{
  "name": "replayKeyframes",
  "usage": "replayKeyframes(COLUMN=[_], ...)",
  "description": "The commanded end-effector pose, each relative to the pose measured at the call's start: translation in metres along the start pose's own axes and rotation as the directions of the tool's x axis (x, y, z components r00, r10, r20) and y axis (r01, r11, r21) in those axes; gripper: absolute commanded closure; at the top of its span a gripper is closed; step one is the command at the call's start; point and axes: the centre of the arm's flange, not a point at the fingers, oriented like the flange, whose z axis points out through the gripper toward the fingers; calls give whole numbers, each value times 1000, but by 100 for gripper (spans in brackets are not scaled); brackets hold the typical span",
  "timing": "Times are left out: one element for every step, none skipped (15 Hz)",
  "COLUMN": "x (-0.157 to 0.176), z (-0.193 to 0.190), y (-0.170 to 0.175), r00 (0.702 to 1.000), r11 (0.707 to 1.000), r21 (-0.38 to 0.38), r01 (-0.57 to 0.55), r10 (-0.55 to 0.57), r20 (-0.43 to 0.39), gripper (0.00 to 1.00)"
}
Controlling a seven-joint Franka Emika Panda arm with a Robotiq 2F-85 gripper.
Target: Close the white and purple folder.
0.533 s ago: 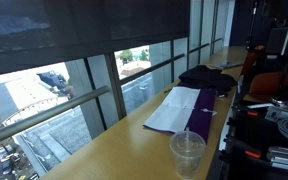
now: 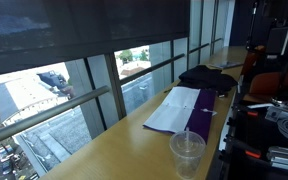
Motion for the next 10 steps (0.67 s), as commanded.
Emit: replayKeyframes(x=[0,0,3,6,10,16,22,30,41,52], z=[0,0,5,8,11,13,15,18,21,24], y=[0,0,9,17,26,35,45,56,68,79], r00=[1000,1000,1000,999,998,996,992,988,983,976], r11=[1000,1000,1000,998,996,994,991,990,991,991], r21=[0,0,-30,-56,-86,-112,-135,-143,-137,-136], r01=[0,0,-8,-10,-11,-13,-14,-10,-8,-10], r10=[0,0,7,8,5,2,-3,-12,-18,-20], r20=[0,0,-20,-40,-66,-95,-125,-154,-185,-217], gripper=[0,0,0,0,0,0,0,0,0,0])
